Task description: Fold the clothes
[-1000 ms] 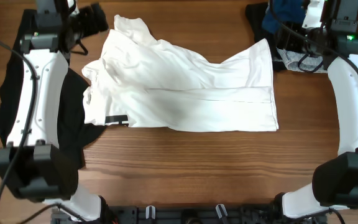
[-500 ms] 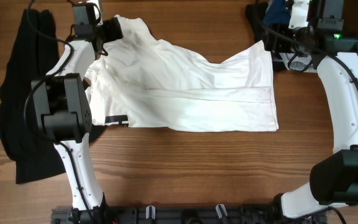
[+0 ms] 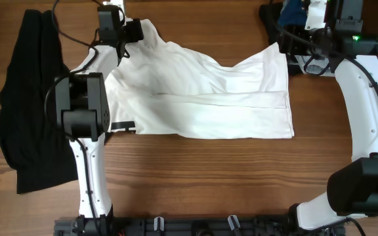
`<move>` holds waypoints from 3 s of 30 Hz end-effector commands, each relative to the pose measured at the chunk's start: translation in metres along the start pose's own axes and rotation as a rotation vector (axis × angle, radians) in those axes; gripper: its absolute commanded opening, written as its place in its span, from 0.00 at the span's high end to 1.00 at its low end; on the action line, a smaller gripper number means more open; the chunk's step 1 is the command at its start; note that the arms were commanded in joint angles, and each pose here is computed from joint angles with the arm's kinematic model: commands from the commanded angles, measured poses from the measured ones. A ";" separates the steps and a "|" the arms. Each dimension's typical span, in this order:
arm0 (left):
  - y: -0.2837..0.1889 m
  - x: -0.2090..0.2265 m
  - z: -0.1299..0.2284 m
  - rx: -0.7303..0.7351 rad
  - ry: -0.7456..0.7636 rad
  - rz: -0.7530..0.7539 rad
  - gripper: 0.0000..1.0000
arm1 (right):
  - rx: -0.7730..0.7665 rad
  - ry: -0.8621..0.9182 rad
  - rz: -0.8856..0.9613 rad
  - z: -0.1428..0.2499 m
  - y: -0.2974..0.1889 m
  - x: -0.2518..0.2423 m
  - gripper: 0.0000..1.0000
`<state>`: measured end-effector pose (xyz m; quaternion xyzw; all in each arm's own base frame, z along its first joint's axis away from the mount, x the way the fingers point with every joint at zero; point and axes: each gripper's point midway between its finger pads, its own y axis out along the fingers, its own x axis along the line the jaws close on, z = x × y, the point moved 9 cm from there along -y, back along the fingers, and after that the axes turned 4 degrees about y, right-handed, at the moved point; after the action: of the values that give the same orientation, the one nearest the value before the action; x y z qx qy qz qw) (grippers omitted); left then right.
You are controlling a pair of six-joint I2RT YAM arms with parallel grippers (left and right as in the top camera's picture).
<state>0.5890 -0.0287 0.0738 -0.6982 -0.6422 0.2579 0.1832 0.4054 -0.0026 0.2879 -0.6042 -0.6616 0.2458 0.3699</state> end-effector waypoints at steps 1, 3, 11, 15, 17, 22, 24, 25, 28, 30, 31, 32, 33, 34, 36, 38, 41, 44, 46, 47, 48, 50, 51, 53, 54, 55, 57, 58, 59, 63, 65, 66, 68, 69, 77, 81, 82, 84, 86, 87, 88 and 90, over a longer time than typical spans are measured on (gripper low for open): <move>0.011 -0.004 0.002 0.024 0.022 -0.003 0.41 | 0.007 -0.008 -0.006 -0.001 0.004 0.000 0.22; 0.009 -0.005 0.002 0.069 0.021 -0.014 0.45 | 0.009 -0.007 -0.009 -0.001 0.004 0.000 0.22; -0.035 -0.018 -0.076 0.124 0.037 -0.029 0.75 | 0.013 -0.008 -0.054 0.000 0.004 0.004 0.22; -0.050 -0.022 -0.091 0.140 0.049 -0.012 0.92 | 0.024 -0.005 -0.053 0.002 0.004 0.004 0.23; -0.051 -0.022 -0.091 0.149 0.049 -0.014 0.93 | 0.027 -0.006 -0.059 0.002 0.004 0.004 0.23; -0.056 -0.022 -0.086 0.206 0.045 -0.017 0.87 | 0.029 -0.005 -0.060 0.002 0.004 0.004 0.22; -0.062 -0.026 -0.085 0.245 0.046 -0.015 0.85 | 0.030 -0.005 -0.076 0.002 0.004 0.005 0.22; -0.068 -0.029 -0.085 0.267 0.040 -0.015 0.85 | 0.029 -0.005 -0.080 0.002 0.004 0.006 0.22; -0.073 -0.032 -0.079 0.324 0.035 -0.018 0.74 | 0.032 -0.005 -0.086 0.003 0.004 0.006 0.22; -0.065 -0.029 -0.075 0.323 0.035 -0.028 0.66 | 0.035 -0.004 -0.085 0.003 0.004 0.006 0.21; -0.059 -0.025 -0.071 0.320 0.033 -0.041 0.62 | 0.038 -0.003 -0.085 0.004 0.004 0.006 0.21; -0.053 -0.022 -0.068 0.322 0.031 -0.048 0.57 | 0.040 -0.003 -0.085 0.004 0.004 0.006 0.21; -0.049 -0.019 -0.064 0.325 0.029 -0.053 0.53 | 0.041 -0.003 -0.085 0.004 0.004 0.006 0.21; -0.043 -0.016 -0.059 0.329 0.027 -0.060 0.47 | 0.041 -0.005 -0.085 0.004 0.004 0.006 0.21; -0.030 -0.009 -0.049 0.338 0.020 -0.067 0.29 | 0.040 -0.006 -0.085 0.004 0.004 0.006 0.21; -0.019 -0.002 -0.040 0.341 0.014 -0.076 0.22 | 0.041 -0.006 -0.085 0.004 0.004 0.006 0.21; -0.009 0.003 -0.034 0.329 0.017 -0.094 0.22 | 0.041 -0.006 -0.085 0.004 0.004 0.006 0.21; -0.005 0.003 -0.035 0.304 0.026 -0.093 0.25 | 0.041 -0.006 -0.085 0.004 0.004 0.006 0.21; -0.002 0.003 -0.032 0.303 0.030 -0.092 0.28 | 0.041 -0.005 -0.085 0.004 0.004 0.006 0.21; -0.001 0.004 -0.030 0.309 0.029 -0.092 0.29 | 0.041 -0.006 -0.085 0.004 0.004 0.006 0.21; 0.003 0.004 -0.024 0.322 0.033 -0.092 0.30 | 0.041 -0.006 -0.085 0.004 0.004 0.006 0.21; 0.010 0.004 -0.014 0.347 0.052 -0.088 0.33 | 0.041 -0.005 -0.085 0.004 0.004 0.006 0.21; 0.013 0.003 -0.009 0.359 0.060 -0.087 0.35 | 0.041 -0.006 -0.085 0.004 0.004 0.006 0.21; 0.015 0.000 -0.004 0.372 0.073 -0.081 0.39 | 0.042 -0.005 -0.085 0.004 0.004 0.006 0.21; 0.015 -0.001 -0.004 0.372 0.078 -0.080 0.43 | 0.043 -0.005 -0.085 0.004 0.004 0.006 0.21; 0.016 -0.003 -0.004 0.367 0.088 -0.076 0.53 | 0.044 -0.005 -0.085 0.004 0.004 0.006 0.21; 0.016 -0.007 -0.005 0.361 0.098 -0.074 0.74 | 0.045 -0.005 -0.084 0.005 0.004 0.006 0.21; 0.016 -0.010 -0.004 0.363 0.103 -0.075 0.85 | 0.045 -0.005 -0.084 0.005 0.004 0.006 0.21; 0.016 -0.012 -0.004 0.363 0.109 -0.086 0.92 | 0.045 -0.005 -0.084 0.005 0.004 0.006 0.21; 0.008 -0.011 -0.018 0.328 0.121 -0.154 0.96 | 0.043 -0.005 -0.085 0.004 0.004 0.006 0.21; -0.015 -0.009 -0.046 0.282 0.113 -0.163 0.96 | 0.033 -0.007 -0.085 0.003 0.005 0.006 0.22; -0.028 -0.009 -0.061 0.259 0.110 -0.164 0.96 | 0.025 -0.005 -0.086 0.001 0.006 0.006 0.22; -0.054 -0.011 -0.085 0.223 0.104 -0.165 0.96 | 0.016 0.011 -0.087 -0.001 0.013 0.005 0.25; -0.066 -0.013 -0.094 0.214 0.104 -0.165 0.96 | 0.017 0.015 -0.087 -0.001 0.016 0.004 0.26; -0.104 -0.019 -0.104 0.280 0.107 -0.164 0.96 | 0.086 -0.013 0.024 0.011 0.102 -0.018 0.26; -0.106 -0.019 -0.100 0.308 0.105 -0.167 0.96 | 0.099 -0.031 0.063 0.021 0.152 -0.032 0.19; -0.106 -0.019 -0.099 0.312 0.105 -0.167 0.96 | 0.092 -0.033 0.082 0.023 0.160 -0.036 0.18; -0.106 -0.019 -0.099 0.313 0.105 -0.167 0.96 | 0.076 -0.038 0.125 0.023 0.171 -0.042 0.18; -0.106 -0.019 -0.099 0.313 0.105 -0.167 0.96 | 0.046 -0.040 0.151 0.021 0.178 -0.047 0.18; -0.106 -0.019 -0.099 0.312 0.105 -0.167 0.96 | 0.037 -0.041 0.151 0.020 0.181 -0.048 0.18; -0.106 -0.019 -0.099 0.312 0.105 -0.167 0.96 | 0.025 -0.041 0.150 0.019 0.183 -0.048 0.18; -0.106 -0.019 -0.099 0.312 0.105 -0.167 0.96 | 0.020 -0.041 0.145 0.020 0.188 -0.049 0.18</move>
<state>0.5620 -0.0297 0.2158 -0.6215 -0.6347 0.3027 0.3455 0.5012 -0.0164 0.1338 -0.6348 -0.6297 0.2803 0.3492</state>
